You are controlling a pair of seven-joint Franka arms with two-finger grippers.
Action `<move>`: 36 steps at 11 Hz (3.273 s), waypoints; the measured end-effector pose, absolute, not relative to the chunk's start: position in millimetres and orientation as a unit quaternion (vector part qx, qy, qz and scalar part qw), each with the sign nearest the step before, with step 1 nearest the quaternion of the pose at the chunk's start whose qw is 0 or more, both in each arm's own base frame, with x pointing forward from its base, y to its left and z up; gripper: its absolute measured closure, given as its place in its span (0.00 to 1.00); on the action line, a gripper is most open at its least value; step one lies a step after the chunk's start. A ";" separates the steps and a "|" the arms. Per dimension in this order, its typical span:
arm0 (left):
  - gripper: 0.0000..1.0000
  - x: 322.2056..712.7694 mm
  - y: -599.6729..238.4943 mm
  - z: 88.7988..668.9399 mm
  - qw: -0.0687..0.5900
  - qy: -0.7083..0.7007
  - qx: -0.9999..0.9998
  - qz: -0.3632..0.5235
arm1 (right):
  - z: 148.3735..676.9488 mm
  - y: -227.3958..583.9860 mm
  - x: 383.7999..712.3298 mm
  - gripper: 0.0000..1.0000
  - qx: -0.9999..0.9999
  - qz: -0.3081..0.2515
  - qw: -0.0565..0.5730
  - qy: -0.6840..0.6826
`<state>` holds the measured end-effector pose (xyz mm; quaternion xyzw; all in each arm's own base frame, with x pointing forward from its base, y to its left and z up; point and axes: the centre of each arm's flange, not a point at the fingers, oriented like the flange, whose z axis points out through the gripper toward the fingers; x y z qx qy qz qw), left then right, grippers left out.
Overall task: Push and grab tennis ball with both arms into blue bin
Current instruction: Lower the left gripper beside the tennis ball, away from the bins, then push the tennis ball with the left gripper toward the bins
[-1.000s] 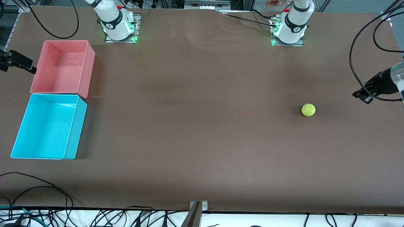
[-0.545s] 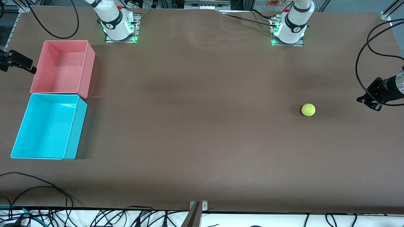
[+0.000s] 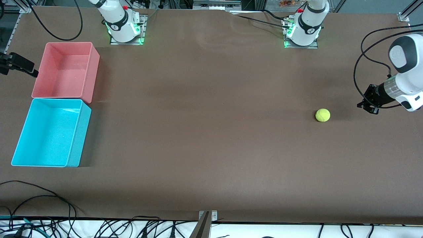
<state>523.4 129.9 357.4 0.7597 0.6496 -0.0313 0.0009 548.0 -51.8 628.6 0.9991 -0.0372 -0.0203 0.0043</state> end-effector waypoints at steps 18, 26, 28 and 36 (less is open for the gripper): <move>0.99 503.2 179.5 192.9 0.023 0.705 0.709 -0.011 | 626.9 -51.8 545.0 0.00 0.999 -0.033 0.004 -0.037; 0.99 504.0 123.7 181.6 0.027 0.715 0.697 -0.037 | 626.9 -51.8 544.9 0.00 0.999 -0.034 0.003 -0.037; 0.99 508.6 74.4 181.2 0.036 0.725 0.686 -0.050 | 626.9 -51.9 544.8 0.00 0.999 -0.034 0.003 -0.038; 0.99 491.0 -190.3 259.9 0.043 0.687 0.725 -0.032 | 625.5 -50.2 543.2 0.00 0.998 -0.042 0.003 -0.036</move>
